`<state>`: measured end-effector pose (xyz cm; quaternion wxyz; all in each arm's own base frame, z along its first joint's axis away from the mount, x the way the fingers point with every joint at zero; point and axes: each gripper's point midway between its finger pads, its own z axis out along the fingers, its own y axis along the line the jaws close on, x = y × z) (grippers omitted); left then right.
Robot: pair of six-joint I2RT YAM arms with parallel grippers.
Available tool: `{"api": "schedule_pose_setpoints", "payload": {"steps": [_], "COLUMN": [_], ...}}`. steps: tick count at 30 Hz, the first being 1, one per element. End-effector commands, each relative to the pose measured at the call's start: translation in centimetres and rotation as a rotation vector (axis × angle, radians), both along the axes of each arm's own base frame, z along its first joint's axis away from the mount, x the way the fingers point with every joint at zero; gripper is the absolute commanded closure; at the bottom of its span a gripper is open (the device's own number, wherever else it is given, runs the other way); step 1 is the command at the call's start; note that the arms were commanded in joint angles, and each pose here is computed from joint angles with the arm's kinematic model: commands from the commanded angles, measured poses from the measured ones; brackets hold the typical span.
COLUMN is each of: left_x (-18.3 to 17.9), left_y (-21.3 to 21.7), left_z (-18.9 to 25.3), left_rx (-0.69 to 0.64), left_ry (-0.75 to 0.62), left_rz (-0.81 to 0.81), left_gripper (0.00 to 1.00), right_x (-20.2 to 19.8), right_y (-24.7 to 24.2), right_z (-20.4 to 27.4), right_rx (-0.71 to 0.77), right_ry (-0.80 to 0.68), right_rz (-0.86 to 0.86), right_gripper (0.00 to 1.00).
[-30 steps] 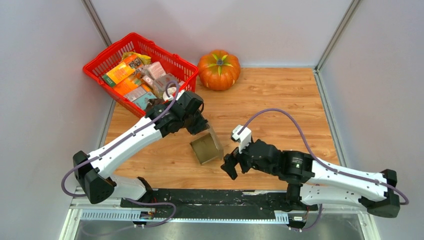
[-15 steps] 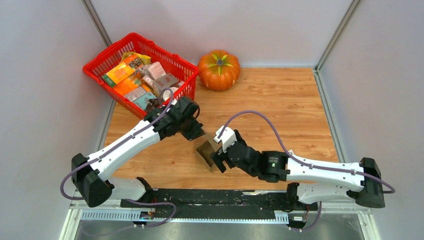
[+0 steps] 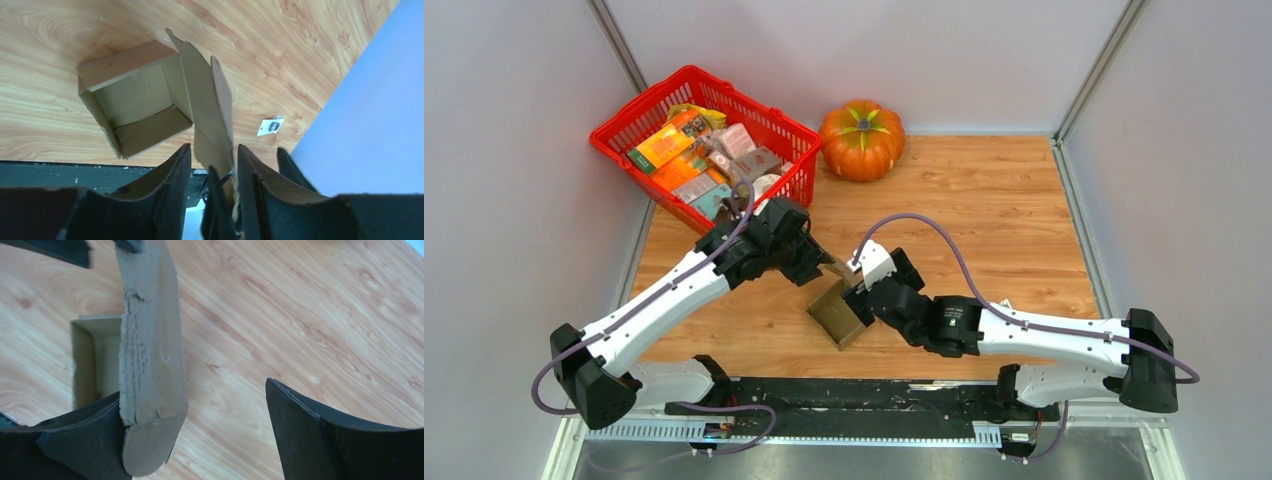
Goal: Fold the paper box
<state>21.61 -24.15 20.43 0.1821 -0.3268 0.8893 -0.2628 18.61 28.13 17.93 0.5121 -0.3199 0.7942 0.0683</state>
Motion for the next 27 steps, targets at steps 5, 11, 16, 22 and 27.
{"api": "schedule_pose_setpoints", "payload": {"steps": [5,11,16,22,27], "left_x": [0.3,-1.1,-2.3,-2.0,-0.3], "left_y": [3.6,4.6,4.0,2.6,2.8], "left_z": [4.0,4.6,1.8,-5.2,-8.0], "left_rx": [0.056,0.046,0.087,0.181,0.269], "left_ry": [-0.334,-0.658,-0.674,-0.543,-0.542], "left_rz": [-0.087,-0.268,-0.426,-0.562,-0.553], "left_gripper": [0.34,0.35,0.35,0.39,0.37], "right_x": [2.4,3.3,3.7,4.6,5.2], "right_y": [-0.4,-1.0,-1.6,-1.6,-0.9], "right_z": [2.8,3.2,3.6,3.6,3.5], "right_rx": [0.092,0.083,0.096,0.045,0.045], "right_ry": [-0.058,-0.072,-0.070,-0.102,-0.105], "right_rz": [-0.072,-0.092,-0.096,-0.085,-0.080], "right_gripper": [0.08,0.06,0.05,0.03,0.02]}}
